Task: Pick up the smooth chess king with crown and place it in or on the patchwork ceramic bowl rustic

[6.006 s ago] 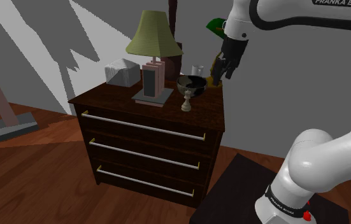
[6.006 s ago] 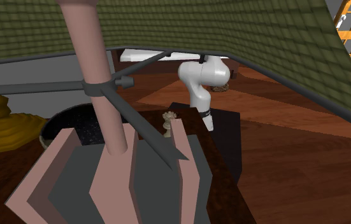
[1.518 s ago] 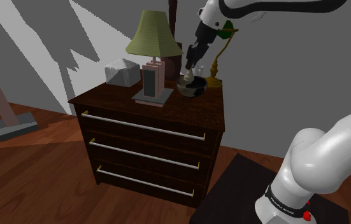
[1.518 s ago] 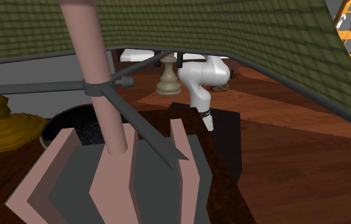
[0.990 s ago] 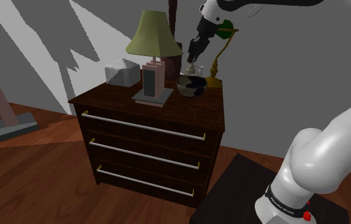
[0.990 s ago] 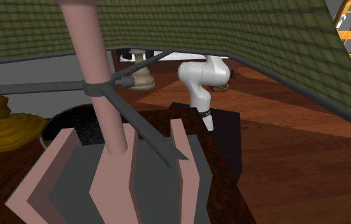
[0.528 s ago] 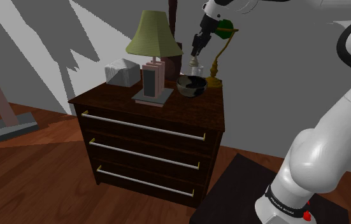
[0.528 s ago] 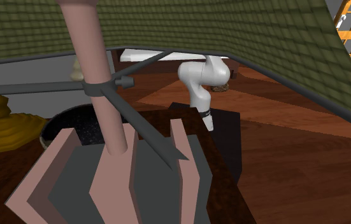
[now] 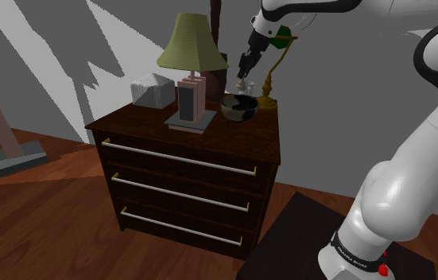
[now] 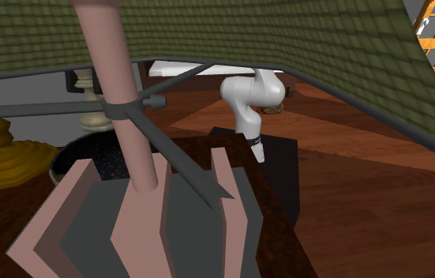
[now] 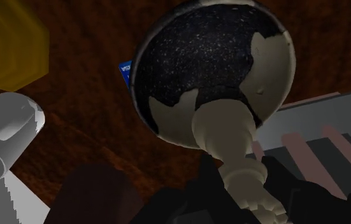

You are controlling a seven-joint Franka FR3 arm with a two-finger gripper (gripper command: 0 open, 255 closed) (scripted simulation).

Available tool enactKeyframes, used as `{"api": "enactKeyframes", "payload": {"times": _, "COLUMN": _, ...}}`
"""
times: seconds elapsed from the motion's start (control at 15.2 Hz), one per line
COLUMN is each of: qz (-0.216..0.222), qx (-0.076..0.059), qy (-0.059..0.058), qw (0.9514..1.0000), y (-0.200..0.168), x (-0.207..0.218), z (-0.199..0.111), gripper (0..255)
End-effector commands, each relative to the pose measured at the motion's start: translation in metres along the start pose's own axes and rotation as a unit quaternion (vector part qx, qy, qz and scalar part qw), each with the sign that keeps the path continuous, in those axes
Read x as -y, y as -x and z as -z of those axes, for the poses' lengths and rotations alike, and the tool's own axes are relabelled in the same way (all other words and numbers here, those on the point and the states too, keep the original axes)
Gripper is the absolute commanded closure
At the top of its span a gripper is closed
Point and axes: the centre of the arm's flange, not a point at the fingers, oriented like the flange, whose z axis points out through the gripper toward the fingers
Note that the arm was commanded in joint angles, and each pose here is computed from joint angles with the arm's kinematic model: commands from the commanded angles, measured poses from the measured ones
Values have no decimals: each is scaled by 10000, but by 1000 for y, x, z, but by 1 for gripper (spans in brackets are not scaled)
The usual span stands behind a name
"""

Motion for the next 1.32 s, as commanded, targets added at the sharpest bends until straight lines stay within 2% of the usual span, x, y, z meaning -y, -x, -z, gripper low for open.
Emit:
{"api": "enactKeyframes", "payload": {"times": 0.0, "qz": 0, "qx": -4, "qy": 0, "qw": 10000, "y": 5, "x": 0, "z": -10, "gripper": 255}}
{"api": "enactKeyframes", "payload": {"times": 0.46, "qz": 1, "qx": -4, "qy": 0, "qw": 10000, "y": 18, "x": 0, "z": -43, "gripper": 255}}
{"api": "enactKeyframes", "payload": {"times": 0.92, "qz": 0, "qx": -4, "qy": 0, "qw": 10000, "y": 18, "x": 0, "z": -43, "gripper": 255}}
{"api": "enactKeyframes", "payload": {"times": 0.99, "qz": 0, "qx": -4, "qy": 0, "qw": 10000, "y": 18, "x": 0, "z": -43, "gripper": 0}}
{"api": "enactKeyframes", "payload": {"times": 1.25, "qz": 0, "qx": -4, "qy": 0, "qw": 10000, "y": 18, "x": 0, "z": -43, "gripper": 0}}
